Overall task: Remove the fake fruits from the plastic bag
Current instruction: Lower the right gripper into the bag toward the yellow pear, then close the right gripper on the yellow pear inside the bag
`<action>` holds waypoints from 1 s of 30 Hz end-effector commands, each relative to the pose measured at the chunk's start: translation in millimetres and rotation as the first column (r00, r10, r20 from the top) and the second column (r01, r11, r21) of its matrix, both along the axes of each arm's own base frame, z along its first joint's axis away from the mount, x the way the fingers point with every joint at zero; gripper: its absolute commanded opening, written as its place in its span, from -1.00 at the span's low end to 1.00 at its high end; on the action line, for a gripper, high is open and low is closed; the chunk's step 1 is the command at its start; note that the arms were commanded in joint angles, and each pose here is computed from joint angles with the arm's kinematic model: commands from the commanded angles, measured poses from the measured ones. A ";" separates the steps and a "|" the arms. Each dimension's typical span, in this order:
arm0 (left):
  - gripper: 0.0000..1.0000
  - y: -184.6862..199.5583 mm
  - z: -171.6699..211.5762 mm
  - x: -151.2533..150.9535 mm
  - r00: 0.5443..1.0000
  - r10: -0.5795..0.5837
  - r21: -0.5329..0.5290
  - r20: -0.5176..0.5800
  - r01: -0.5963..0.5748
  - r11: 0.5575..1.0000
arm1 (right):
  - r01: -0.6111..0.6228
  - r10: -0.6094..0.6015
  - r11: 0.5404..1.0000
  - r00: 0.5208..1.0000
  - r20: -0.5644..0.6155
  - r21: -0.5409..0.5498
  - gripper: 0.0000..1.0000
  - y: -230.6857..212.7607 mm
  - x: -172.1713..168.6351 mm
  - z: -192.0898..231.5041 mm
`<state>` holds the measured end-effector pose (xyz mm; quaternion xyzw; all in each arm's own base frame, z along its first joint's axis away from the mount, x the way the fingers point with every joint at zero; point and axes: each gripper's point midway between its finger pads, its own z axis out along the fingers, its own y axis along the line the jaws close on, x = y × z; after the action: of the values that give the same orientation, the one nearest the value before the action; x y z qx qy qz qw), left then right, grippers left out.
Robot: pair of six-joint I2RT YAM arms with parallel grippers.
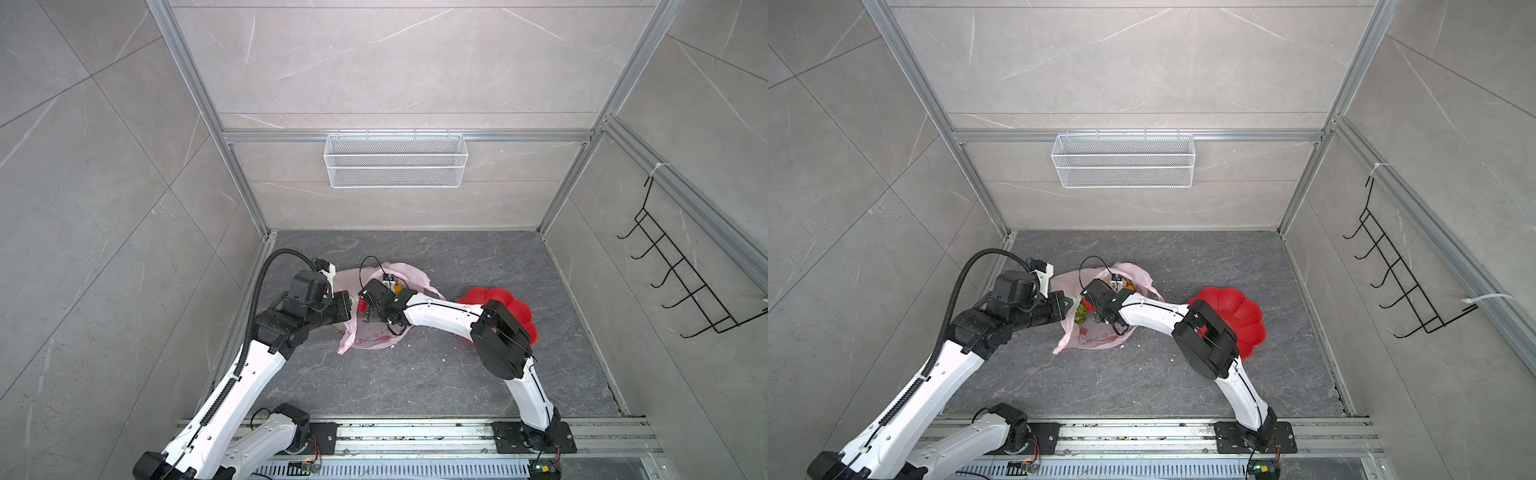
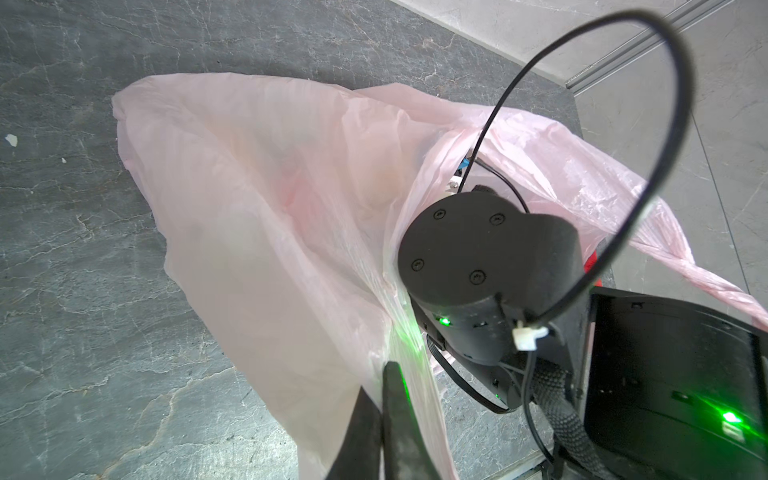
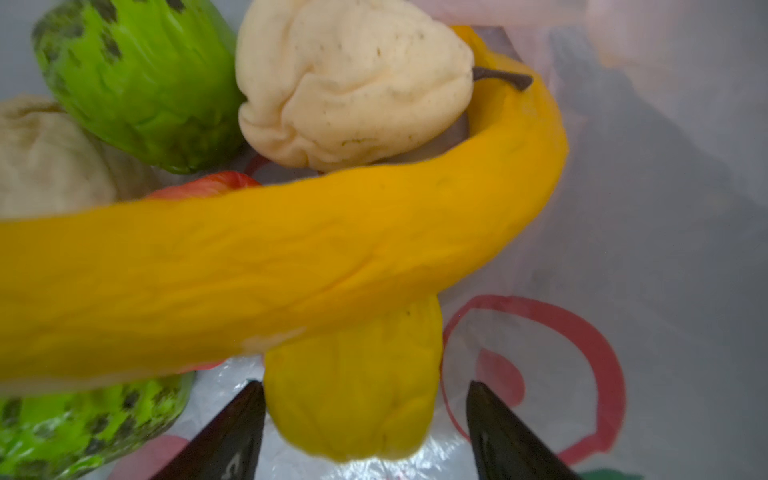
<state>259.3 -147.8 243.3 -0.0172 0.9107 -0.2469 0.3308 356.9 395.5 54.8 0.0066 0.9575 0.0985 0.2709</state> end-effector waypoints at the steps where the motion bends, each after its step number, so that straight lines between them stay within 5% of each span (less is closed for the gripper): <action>1: -1.00 -2.4 1.4 0.4 1.000 -0.022 0.009 0.014 0.022 1.000 | 0.024 -0.024 1.000 1.000 -0.002 0.019 0.57 2.0 7.2 -4.0; 30: -1.00 -5.3 -3.5 2.1 1.000 -0.030 0.005 0.001 0.030 1.000 | 0.027 -0.027 0.998 1.000 0.001 0.062 0.43 10.8 17.8 -19.4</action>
<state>262.1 -149.4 237.7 -0.0177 0.9144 -0.2437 0.3226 369.5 404.3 34.1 0.0155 0.9555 0.1184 0.2697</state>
